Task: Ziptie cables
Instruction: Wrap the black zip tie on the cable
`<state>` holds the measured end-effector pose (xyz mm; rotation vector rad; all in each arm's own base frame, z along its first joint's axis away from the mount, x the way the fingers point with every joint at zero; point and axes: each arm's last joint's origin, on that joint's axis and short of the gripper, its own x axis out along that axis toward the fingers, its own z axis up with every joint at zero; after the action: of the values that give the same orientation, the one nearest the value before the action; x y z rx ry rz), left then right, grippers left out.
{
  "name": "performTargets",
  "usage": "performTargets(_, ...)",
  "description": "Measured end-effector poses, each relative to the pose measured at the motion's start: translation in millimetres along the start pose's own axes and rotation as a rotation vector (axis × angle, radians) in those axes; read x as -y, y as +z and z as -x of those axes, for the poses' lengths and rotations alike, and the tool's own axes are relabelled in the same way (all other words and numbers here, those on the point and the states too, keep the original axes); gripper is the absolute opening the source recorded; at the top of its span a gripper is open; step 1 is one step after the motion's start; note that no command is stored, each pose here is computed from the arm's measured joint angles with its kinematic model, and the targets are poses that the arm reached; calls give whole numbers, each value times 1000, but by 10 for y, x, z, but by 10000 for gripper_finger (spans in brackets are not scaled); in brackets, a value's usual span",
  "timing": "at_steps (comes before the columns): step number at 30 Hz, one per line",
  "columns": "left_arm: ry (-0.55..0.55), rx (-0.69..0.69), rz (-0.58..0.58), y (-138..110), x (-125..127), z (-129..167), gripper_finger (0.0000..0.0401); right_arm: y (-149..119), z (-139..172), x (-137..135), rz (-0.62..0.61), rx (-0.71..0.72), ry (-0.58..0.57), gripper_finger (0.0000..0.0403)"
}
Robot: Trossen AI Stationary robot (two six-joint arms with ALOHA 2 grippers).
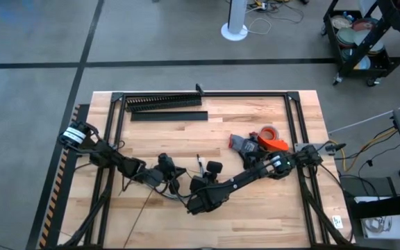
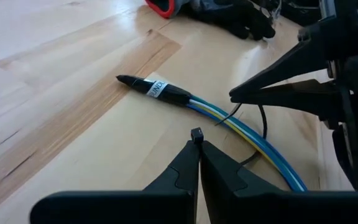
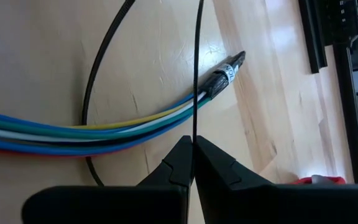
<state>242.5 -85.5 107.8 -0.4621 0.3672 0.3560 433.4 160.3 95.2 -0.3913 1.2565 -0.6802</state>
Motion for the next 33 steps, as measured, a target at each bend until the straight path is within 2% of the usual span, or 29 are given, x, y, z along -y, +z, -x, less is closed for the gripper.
performTargets(15, 5, -40, 42, 5, -46, -30, 0, 47, -63, 51, 59, -6, 1, 0)
performTargets(26, 64, -102, -9, 76, 67, -114, 0, 49, -76, 69, 71, -28, 18, 0)
performTargets(33, 38, -137, 54, 70, 68, -119, 0, 53, -81, 92, 75, -47, 24, 0)
